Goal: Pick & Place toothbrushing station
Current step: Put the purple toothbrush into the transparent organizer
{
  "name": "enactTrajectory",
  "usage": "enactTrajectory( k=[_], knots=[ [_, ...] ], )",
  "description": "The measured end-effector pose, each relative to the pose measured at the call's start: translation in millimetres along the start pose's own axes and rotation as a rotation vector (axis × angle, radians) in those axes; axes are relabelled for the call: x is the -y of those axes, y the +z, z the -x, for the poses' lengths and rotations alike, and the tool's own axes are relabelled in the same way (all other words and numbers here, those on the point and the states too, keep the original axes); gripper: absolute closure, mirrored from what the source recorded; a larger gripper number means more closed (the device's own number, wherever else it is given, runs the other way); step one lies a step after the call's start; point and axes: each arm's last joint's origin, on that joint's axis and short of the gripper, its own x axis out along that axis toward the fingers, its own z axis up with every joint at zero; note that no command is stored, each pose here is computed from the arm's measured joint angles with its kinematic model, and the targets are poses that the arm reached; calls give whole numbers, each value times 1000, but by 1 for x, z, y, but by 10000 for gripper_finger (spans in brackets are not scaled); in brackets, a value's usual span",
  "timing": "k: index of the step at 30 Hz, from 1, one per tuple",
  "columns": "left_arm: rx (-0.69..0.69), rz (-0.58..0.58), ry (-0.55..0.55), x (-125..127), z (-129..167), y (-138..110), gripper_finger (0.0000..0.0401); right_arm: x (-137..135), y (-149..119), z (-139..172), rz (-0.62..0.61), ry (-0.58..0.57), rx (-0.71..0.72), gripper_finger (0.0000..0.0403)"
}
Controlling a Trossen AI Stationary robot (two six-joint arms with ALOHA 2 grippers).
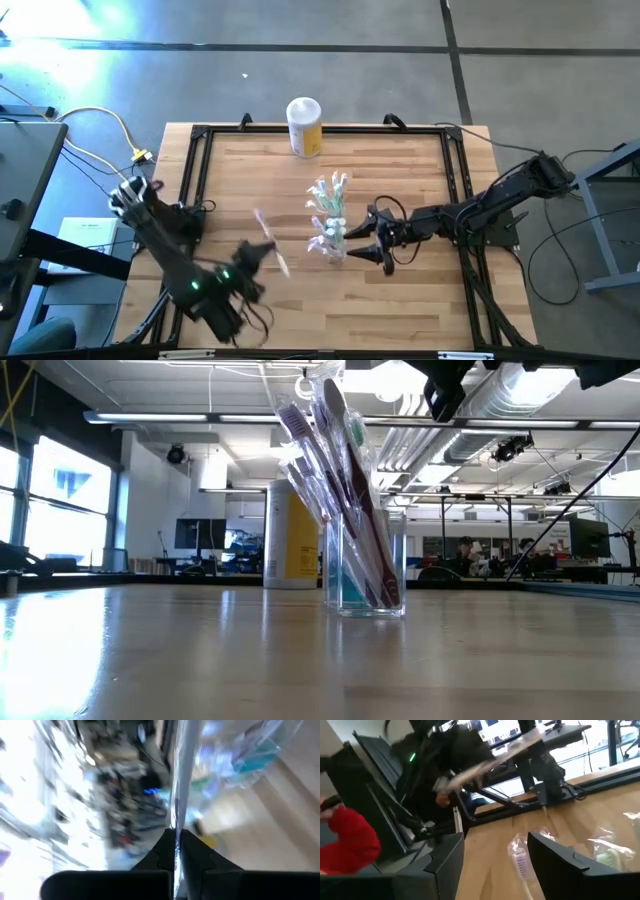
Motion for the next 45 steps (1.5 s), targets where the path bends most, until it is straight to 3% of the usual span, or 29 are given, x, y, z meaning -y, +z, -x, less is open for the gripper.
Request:
enactTrajectory(
  k=[8,15,34,45],
  knots=[
    [-63,-480,238,43,-23,71,395,10,9,-1,-54,20,38,193],
    [44,-372,169,24,-24,94,394,15,13,-1,45,15,60,189],
    [297,-480,152,-7,-68,120,393,-1,15,-3,38,72,60,140],
    [285,-495,164,-19,-93,115,393,-2,15,-3,9,99,48,144]
  ],
)
